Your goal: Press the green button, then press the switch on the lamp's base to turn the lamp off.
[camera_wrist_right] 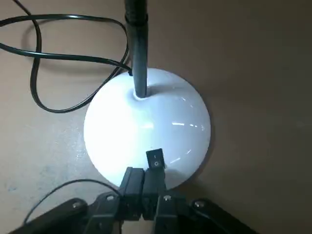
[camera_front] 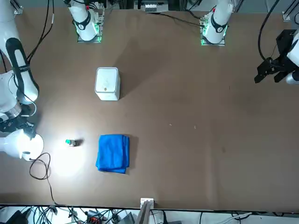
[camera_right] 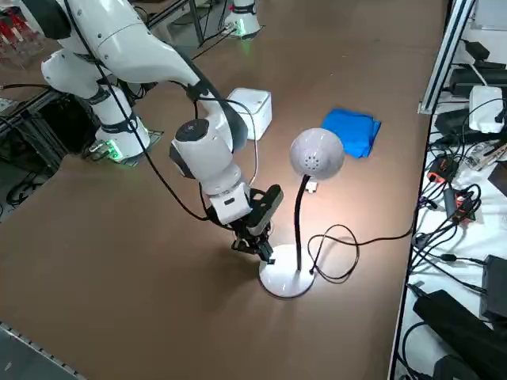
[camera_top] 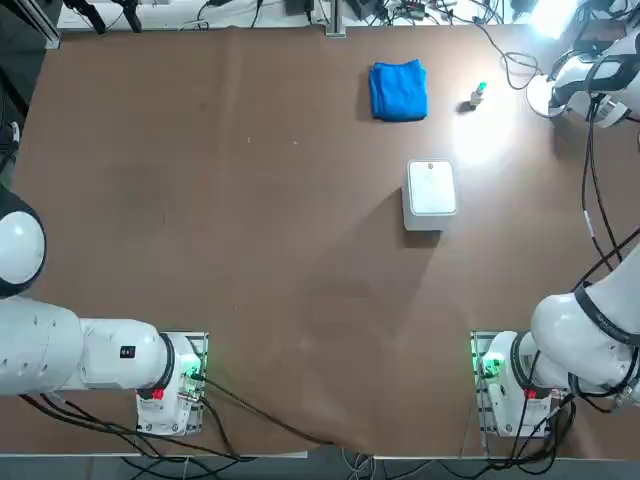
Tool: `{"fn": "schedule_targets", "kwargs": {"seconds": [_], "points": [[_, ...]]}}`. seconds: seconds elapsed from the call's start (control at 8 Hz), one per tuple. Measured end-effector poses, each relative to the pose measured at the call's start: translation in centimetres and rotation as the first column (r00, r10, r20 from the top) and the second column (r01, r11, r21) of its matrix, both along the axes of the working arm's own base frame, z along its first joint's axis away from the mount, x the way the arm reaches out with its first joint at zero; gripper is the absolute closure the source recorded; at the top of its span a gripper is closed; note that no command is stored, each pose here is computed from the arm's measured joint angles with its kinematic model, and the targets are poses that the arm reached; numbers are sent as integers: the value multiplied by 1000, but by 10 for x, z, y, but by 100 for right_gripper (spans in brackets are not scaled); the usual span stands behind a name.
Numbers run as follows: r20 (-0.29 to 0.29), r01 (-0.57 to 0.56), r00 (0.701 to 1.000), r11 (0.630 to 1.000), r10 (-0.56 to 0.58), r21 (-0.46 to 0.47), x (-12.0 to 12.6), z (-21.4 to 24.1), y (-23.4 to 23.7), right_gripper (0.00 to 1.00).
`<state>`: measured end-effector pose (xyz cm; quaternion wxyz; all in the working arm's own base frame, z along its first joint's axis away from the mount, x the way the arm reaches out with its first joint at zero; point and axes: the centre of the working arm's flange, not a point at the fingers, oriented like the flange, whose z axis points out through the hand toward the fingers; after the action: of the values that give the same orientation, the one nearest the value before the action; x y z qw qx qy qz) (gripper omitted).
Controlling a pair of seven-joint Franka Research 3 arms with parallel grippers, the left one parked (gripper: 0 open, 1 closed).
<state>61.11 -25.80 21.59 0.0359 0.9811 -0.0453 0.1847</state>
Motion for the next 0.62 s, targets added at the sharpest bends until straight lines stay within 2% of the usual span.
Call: {"fn": "schedule_targets", "kwargs": {"seconds": [0.62], "points": [[18,3,1000,1000,-3,-11,0,-7,0,99]]}}
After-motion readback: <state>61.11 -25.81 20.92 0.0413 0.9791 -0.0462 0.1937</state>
